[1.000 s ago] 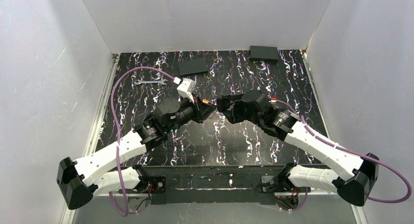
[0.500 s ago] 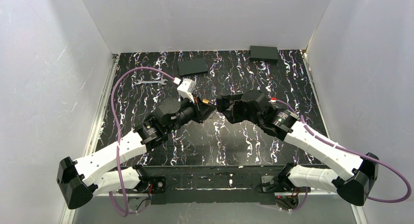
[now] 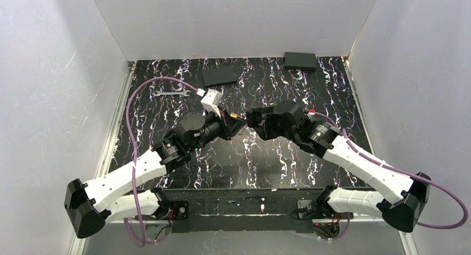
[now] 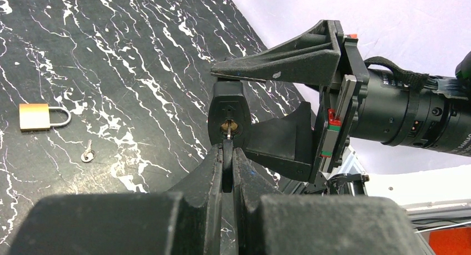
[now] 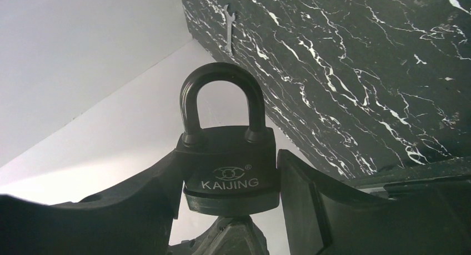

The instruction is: Unlock with the key

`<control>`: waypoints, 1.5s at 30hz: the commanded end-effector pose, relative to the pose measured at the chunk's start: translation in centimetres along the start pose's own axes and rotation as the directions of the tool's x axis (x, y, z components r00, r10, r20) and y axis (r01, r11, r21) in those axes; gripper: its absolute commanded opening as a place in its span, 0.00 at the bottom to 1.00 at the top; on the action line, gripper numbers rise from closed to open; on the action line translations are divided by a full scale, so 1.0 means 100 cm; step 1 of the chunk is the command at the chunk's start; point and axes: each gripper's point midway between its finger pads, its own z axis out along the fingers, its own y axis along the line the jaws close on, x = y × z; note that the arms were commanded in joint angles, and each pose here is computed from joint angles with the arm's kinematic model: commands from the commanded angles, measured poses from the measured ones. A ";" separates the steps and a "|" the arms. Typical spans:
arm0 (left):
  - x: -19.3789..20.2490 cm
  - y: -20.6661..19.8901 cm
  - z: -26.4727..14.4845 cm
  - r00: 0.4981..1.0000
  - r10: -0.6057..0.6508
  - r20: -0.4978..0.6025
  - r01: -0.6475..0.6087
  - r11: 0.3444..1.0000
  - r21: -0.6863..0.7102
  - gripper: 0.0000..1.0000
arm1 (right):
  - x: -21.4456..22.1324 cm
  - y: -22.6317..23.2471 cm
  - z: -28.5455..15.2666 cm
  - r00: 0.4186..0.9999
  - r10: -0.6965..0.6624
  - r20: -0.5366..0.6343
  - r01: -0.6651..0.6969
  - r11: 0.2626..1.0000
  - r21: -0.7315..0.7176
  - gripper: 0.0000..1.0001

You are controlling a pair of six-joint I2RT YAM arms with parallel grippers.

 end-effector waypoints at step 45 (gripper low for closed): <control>0.028 0.041 -0.010 0.979 -0.198 0.054 0.204 0.967 -0.151 0.00 | 0.058 0.023 -0.003 0.982 0.161 -0.100 -0.171 0.981 -0.092 0.01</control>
